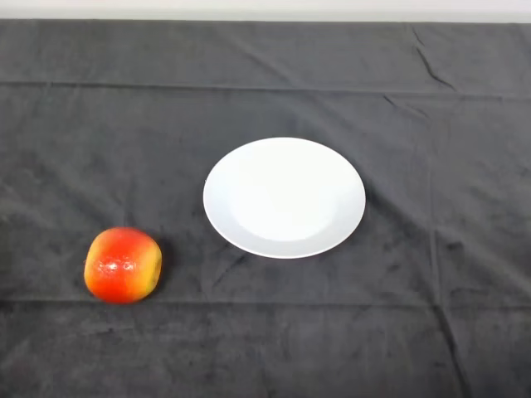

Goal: Move the apple to the plate

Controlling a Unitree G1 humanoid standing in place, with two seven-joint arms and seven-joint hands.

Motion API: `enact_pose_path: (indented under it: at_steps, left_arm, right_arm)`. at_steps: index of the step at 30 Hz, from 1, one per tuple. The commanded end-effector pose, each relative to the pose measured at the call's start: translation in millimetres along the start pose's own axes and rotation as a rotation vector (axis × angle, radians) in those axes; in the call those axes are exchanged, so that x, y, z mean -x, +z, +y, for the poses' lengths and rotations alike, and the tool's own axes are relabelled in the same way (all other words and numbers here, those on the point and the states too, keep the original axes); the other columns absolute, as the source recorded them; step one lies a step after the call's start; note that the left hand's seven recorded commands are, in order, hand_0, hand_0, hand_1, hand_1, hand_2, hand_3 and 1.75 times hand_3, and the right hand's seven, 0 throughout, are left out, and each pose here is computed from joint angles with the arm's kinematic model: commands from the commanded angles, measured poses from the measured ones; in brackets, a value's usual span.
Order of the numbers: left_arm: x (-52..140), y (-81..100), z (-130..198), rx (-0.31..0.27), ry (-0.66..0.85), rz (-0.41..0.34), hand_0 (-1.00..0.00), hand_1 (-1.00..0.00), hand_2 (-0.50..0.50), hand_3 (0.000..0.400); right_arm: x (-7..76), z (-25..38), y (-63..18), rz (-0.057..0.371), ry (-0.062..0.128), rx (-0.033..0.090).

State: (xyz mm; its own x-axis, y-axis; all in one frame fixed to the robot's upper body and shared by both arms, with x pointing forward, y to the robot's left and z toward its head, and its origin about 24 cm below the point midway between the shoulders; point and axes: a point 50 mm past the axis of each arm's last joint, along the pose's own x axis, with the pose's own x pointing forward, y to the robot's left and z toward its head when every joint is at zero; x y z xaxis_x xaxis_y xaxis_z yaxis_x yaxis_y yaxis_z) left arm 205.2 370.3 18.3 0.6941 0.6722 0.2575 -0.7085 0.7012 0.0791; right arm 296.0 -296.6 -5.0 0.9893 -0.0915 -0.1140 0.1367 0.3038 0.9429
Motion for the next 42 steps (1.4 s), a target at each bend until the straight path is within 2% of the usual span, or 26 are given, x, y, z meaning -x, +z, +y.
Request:
enact_pose_path:
  at_steps: [1, 16, 28, 35, 42]
  left_arm:
    - [-9.4, 6.5, 7, -0.017, 0.015, -0.024, 0.0, 0.0, 0.0, 0.0]
    - [-9.6, 9.2, -7, -0.029, -0.034, -0.046, 0.0, 0.0, 0.0, 0.0]
    - [-5.7, 25.4, -27, -0.052, -0.153, -0.125, 0.0, 0.0, 0.0, 0.0]
    - [4.3, 38.4, -40, -0.077, -0.235, -0.154, 0.0, 0.0, 0.0, 0.0]
    - [23.6, 45.9, -66, -0.112, -0.345, -0.139, 0.0, 0.0, 0.0, 0.0]
  right_arm:
    - [-0.7, 1.2, 6.2, -0.016, -0.004, -0.005]
    - [-0.7, 1.1, 6.2, -0.016, -0.004, -0.005]
    - [-0.7, 1.1, 6.0, -0.016, -0.004, -0.003]
    - [-0.6, 1.2, 5.9, -0.016, -0.005, -0.001]
    - [-0.6, 1.2, 5.7, -0.016, -0.006, 0.002]
